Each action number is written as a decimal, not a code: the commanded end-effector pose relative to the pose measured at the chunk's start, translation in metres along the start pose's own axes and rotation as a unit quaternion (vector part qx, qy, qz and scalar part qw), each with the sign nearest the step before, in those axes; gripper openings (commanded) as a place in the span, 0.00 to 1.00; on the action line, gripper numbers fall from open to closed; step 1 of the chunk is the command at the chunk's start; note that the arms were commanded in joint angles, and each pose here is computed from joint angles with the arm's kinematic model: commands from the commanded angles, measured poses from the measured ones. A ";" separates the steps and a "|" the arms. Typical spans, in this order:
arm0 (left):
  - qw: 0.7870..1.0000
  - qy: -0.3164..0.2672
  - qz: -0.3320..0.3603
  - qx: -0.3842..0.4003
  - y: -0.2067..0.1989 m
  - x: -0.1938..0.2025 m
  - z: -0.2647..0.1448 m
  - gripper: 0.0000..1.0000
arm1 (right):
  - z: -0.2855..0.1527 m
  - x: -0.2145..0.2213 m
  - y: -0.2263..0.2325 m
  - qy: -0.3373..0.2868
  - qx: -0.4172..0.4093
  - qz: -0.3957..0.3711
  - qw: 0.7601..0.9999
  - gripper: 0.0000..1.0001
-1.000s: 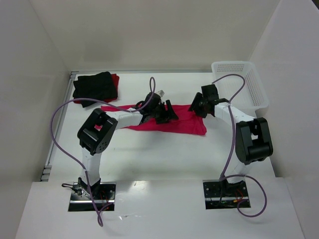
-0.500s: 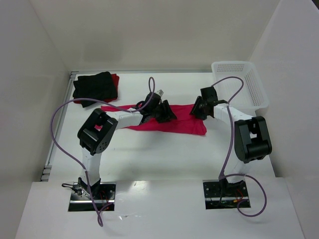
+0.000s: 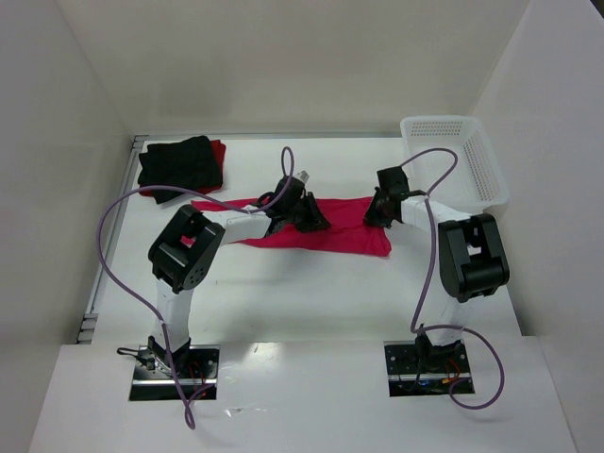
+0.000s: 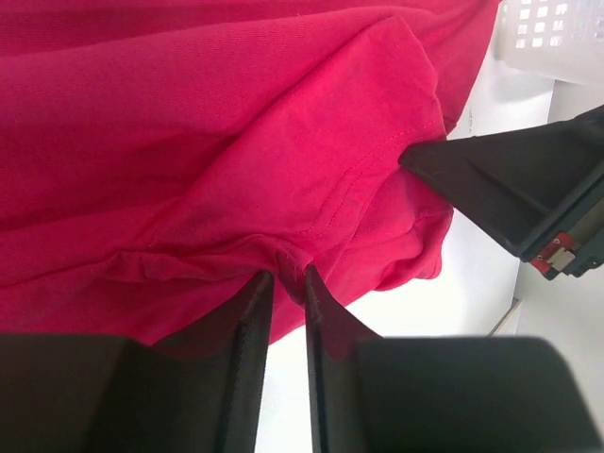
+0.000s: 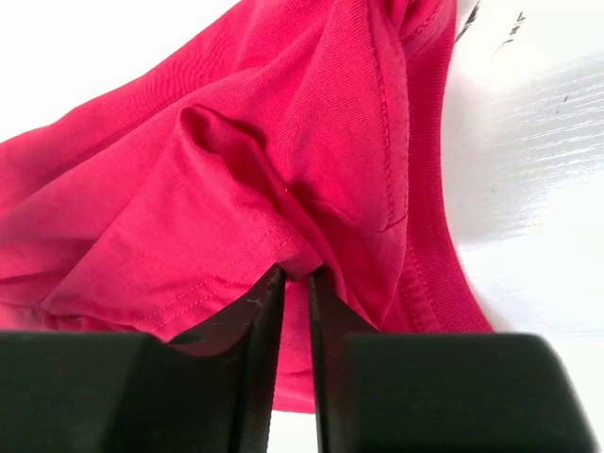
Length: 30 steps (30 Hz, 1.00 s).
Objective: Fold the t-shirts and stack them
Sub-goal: Fold the other side of the tshirt into a rectangle
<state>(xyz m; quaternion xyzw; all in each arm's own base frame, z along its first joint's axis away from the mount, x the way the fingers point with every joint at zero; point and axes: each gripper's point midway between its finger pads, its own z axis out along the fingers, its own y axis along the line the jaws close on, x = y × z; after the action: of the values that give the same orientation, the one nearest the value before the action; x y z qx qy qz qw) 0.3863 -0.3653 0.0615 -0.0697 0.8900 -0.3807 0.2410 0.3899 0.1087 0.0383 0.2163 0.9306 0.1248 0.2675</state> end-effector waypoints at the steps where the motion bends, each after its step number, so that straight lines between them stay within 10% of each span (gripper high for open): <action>1: 1.000 -0.015 0.008 0.006 0.001 -0.010 0.004 0.25 | 0.002 -0.029 0.012 -0.047 -0.007 -0.005 0.999 0.20; 25: 0.998 -0.070 0.000 0.008 0.019 -0.081 -0.012 0.13 | 0.001 -0.081 0.064 -0.083 -0.066 -0.001 0.994 0.16; 30: 0.997 -0.068 0.003 0.028 0.011 -0.092 -0.002 0.15 | 0.001 -0.076 0.061 -0.073 -0.064 -0.006 0.995 0.29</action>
<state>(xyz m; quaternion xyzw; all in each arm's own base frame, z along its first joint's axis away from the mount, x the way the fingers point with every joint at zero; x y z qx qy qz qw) 0.4508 -0.3133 0.0779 -0.1148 0.8754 -0.3739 0.2840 0.4536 0.1234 0.0711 0.2106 0.9100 0.1538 0.3222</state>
